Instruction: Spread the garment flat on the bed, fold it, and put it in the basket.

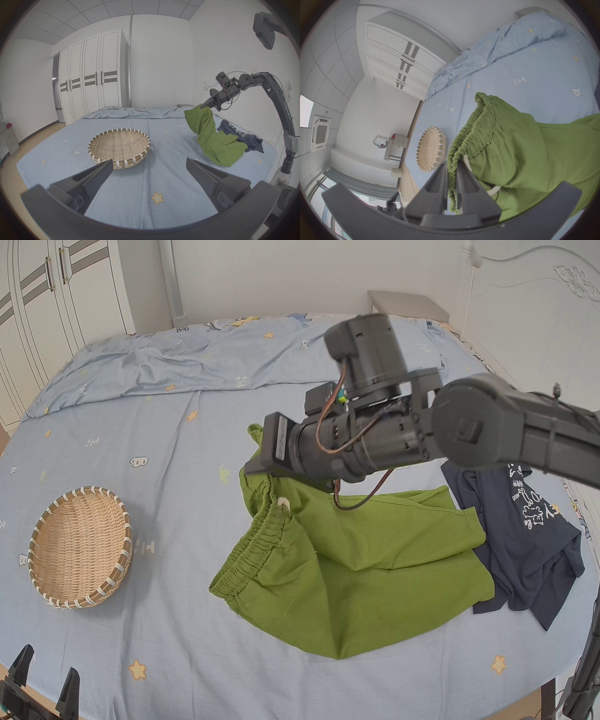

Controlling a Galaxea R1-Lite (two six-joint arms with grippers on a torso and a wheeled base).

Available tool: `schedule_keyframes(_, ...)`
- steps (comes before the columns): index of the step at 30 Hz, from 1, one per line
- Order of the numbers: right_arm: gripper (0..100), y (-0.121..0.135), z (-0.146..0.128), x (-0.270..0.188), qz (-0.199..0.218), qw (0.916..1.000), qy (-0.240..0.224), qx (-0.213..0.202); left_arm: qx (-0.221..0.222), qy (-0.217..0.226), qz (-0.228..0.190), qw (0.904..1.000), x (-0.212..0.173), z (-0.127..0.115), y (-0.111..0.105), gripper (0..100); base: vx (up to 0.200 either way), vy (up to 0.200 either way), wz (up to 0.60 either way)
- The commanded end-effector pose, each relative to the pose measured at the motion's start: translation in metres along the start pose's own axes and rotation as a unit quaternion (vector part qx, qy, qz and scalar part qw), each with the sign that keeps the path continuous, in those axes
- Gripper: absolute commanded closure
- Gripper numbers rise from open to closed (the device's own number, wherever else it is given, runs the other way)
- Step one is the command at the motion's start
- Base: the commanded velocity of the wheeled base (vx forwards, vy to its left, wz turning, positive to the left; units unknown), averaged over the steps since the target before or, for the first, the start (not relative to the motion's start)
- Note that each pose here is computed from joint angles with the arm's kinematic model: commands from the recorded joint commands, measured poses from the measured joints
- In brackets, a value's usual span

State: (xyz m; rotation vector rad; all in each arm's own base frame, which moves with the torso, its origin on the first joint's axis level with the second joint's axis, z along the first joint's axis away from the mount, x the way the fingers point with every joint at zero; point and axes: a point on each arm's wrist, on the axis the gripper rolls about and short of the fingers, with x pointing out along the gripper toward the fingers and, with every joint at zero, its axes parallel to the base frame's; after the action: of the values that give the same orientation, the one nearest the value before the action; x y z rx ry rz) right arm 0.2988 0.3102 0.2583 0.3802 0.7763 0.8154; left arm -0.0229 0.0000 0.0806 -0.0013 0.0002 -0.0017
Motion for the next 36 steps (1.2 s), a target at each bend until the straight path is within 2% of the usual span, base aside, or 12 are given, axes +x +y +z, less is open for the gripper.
schedule_keyframes(1,0,-0.023,-0.017,0.041,-0.028,0.9988,0.04,0.006,0.0,0.0,0.0,1.0,0.0,-0.005,0.0,0,0.0,0.0,0.0)
schedule_keyframes(18,0,-0.041,-0.017,0.035,-0.072,0.9952,0.065,0.014,0.008,-0.001,-0.005,1.0,-0.001,-0.004,0.0,0,0.0,0.0,0.0)
schedule_keyframes(19,0,-0.043,-0.006,0.017,-0.079,0.9952,0.054,0.02,0.008,-0.025,-0.003,0.9997,-0.003,0.007,0.0,0,0.0,0.0,0.0)
schedule_keyframes(21,0,-0.036,0.015,-0.026,-0.071,0.9972,0.014,0.021,-0.028,-0.108,-0.018,0.9936,-0.021,0.068,0.0,0,0.0,0.0,0.0)
schedule_keyframes(22,0,-0.036,0.019,-0.034,-0.068,0.9974,0.004,0.021,-0.044,-0.111,-0.023,0.9926,-0.023,0.081,0.0,0,0.0,0.0,0.0)
schedule_keyframes(24,0,-0.044,0.017,-0.067,-0.083,0.9961,-0.005,0.03,-0.13,-0.064,-0.063,0.9874,-0.012,0.126,0.002,0,0.0,0.0,0.0)
schedule_keyframes(25,0,-0.044,0.017,-0.069,-0.083,0.996,-0.006,0.031,-0.134,-0.061,-0.066,0.9869,-0.012,0.128,0.002,0,0.0,0.0,0.0)
schedule_keyframes(27,0,-0.048,0.011,-0.096,-0.087,0.9953,-0.021,0.036,-0.143,0.006,-0.119,0.9825,0.007,0.136,0.001,0,0.0,0.0,0.0)
schedule_keyframes(30,0,-0.065,-0.008,-0.138,-0.083,0.9943,-0.044,0.05,-0.164,0.149,-0.221,0.9497,0.054,0.132,-0.014,0,0.0,0.0,0.0)
schedule_keyframes(32,0,-0.07,-0.021,-0.16,-0.078,0.9938,-0.058,0.054,-0.203,0.214,-0.236,0.9258,0.079,0.125,-0.024,0,0.0,0.0,0.0)
schedule_keyframes(33,0,-0.071,-0.024,-0.165,-0.077,0.9936,-0.061,0.055,-0.208,0.229,-0.236,0.9212,0.086,0.122,-0.026,0,0.0,0.0,0.0)
schedule_keyframes(36,0,-0.083,-0.053,-0.201,-0.082,0.9907,-0.09,0.061,-0.222,0.297,-0.271,0.8881,0.124,0.089,-0.04,0,0.0,0.0,0.0)
